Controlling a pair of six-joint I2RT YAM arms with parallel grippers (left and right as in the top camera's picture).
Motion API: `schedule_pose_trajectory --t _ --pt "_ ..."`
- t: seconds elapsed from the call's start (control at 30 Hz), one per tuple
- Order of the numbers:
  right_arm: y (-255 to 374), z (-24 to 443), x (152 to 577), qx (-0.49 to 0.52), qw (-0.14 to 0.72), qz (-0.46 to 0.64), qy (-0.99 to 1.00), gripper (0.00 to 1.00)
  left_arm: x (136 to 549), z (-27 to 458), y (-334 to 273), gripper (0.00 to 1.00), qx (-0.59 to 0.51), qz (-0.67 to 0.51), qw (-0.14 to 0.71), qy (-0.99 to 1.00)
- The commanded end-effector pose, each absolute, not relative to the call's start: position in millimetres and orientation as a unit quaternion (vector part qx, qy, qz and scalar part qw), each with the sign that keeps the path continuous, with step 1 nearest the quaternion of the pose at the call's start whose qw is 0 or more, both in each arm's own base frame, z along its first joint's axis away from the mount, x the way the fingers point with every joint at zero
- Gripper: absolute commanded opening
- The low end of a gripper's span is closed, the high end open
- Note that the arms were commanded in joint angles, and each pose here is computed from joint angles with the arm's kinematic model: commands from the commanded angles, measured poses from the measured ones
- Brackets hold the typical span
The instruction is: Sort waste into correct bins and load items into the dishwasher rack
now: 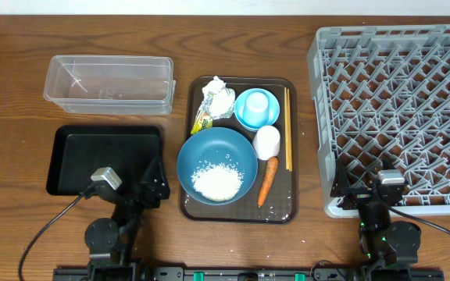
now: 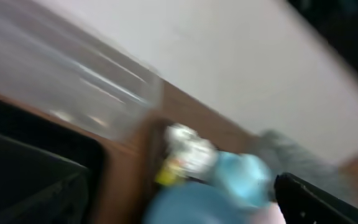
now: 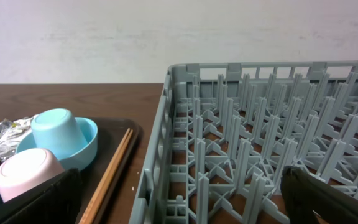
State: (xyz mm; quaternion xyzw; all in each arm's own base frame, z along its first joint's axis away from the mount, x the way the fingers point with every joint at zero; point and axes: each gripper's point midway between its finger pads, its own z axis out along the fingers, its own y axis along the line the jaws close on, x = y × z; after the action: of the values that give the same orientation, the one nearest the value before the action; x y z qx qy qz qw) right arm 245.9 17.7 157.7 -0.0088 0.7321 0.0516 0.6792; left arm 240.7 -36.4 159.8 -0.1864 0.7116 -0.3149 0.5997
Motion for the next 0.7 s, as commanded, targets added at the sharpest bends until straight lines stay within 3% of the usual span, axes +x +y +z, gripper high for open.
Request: schedule_pose_trajectory --t 0.0,0.3,0.53,0.67 --pt "18.4 156.6 245.7 -0.006 0.678 0.056 0.733 0.99 233.5 147.4 -61.3 0.98 -0.264 -0.451 0.492 0.696" --pt "18.4 156.6 245.7 -0.006 0.678 0.056 0.733 0.99 233.7 151.4 -61.9 0.98 -0.251 -0.449 0.502 0.695" --pt "18.4 156.6 245.7 -0.006 0.678 0.056 0.733 0.99 233.2 151.6 -61.3 0.98 -0.176 -0.389 0.546 0.721" --pt "18.4 156.6 245.7 -0.006 0.678 0.056 0.733 0.99 231.0 149.7 -53.6 0.98 -0.193 -0.356 0.532 0.743"
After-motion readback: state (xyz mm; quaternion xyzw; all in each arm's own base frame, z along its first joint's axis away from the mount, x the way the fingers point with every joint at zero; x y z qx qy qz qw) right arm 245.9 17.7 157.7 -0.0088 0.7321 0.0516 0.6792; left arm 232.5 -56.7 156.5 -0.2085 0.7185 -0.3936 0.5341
